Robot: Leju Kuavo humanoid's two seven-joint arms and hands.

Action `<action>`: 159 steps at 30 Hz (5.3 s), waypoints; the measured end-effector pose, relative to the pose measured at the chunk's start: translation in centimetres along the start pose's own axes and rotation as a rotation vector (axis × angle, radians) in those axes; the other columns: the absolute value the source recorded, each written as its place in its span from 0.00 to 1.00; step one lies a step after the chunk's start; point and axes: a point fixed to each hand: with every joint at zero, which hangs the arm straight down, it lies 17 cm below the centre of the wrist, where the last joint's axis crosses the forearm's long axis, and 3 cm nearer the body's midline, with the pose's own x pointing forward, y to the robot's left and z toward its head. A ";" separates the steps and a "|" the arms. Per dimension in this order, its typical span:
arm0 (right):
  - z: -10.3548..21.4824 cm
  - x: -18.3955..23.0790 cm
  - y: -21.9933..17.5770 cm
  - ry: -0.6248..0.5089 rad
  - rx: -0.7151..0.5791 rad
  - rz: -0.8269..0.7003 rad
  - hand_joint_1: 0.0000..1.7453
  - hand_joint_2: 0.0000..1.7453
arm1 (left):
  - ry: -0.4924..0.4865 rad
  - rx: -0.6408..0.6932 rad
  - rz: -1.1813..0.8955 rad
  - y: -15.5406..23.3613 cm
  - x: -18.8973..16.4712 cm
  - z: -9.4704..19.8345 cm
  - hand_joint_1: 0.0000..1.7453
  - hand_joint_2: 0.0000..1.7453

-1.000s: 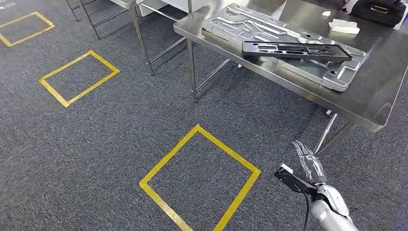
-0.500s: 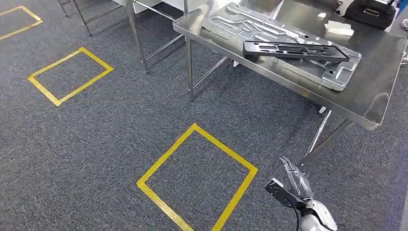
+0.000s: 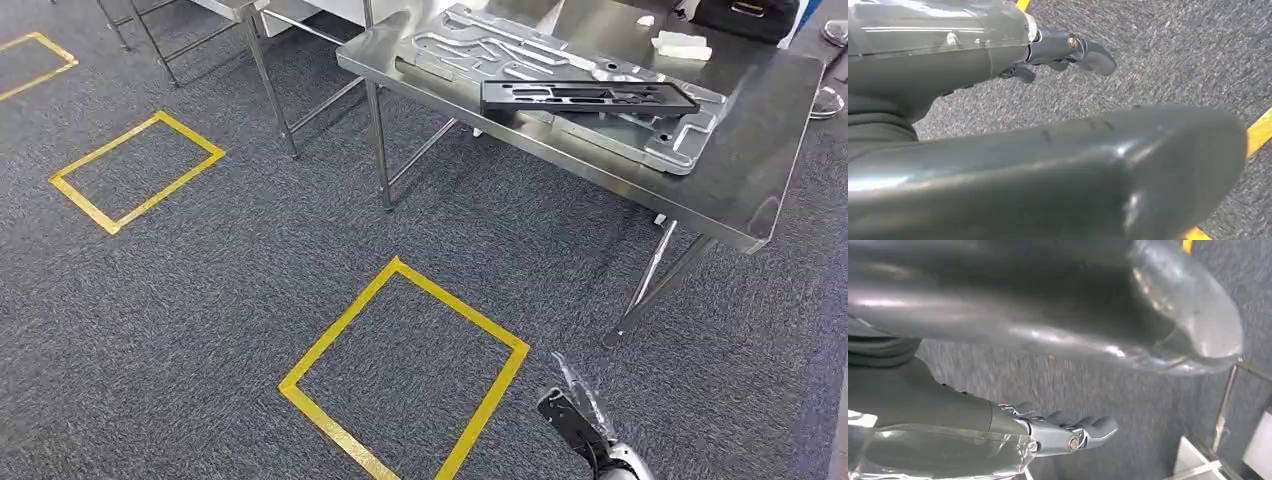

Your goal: Take the parts from the cabinet and place them on the table.

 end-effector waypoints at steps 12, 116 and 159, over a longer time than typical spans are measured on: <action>2.4 -0.9 2.4 0.051 0.007 -0.083 0.00 0.00 | -0.014 -0.003 -0.014 0.1 0.3 -0.1 0.00 0.00; 3.6 4.9 6.9 -0.065 0.015 -0.584 0.00 0.00 | 0.014 0.021 -0.029 1.8 0.2 -0.5 0.00 0.00; 7.9 1.8 11.6 0.060 0.103 -0.569 0.00 0.00 | 0.122 0.098 0.216 3.3 -2.2 -0.3 0.00 0.00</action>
